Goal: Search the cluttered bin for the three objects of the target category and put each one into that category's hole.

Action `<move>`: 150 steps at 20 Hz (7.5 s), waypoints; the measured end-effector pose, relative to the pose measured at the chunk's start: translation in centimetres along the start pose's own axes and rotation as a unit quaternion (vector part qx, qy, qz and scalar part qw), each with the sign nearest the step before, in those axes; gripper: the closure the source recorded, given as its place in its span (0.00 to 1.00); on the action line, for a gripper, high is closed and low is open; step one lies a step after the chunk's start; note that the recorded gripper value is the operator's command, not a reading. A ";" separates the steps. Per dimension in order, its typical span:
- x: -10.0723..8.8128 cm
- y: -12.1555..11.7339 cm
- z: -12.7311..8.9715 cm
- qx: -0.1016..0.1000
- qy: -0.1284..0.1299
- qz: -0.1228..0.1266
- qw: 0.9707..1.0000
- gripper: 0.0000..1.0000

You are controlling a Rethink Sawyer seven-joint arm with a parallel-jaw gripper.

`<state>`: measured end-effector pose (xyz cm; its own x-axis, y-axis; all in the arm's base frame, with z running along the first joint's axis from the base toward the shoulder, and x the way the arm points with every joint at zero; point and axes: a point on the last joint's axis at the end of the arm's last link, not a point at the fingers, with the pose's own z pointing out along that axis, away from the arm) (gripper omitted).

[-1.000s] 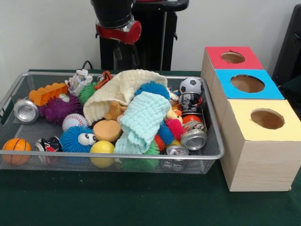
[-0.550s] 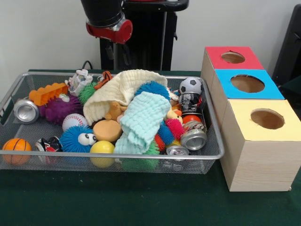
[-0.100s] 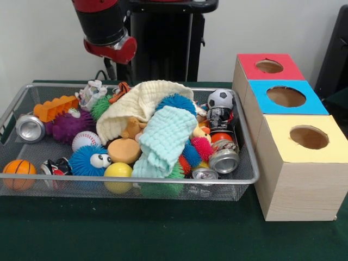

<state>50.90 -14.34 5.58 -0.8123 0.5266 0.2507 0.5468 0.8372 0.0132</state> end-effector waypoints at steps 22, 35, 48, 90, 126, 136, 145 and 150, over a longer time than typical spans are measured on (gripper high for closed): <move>-1.1 -11.1 2.1 0.031 -0.010 0.016 0.999 0.00; -2.9 -12.8 2.5 0.038 -0.026 0.016 0.999 0.00; -3.0 -11.2 2.5 0.033 -0.028 0.002 0.999 1.00; -7.7 1.2 -12.3 -0.029 -0.035 0.009 0.999 1.00; -16.5 7.6 -11.8 -0.048 -0.080 -0.007 0.996 0.00; -17.0 5.6 -11.2 -0.054 -0.099 0.005 0.994 0.00; -17.0 -1.0 -9.0 -0.038 -0.112 0.024 0.993 0.00; -16.5 -4.6 -7.2 -0.024 -0.123 0.026 0.992 0.00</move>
<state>63.29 -27.96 8.39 -0.8040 0.5946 0.0085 0.5941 0.8025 0.0546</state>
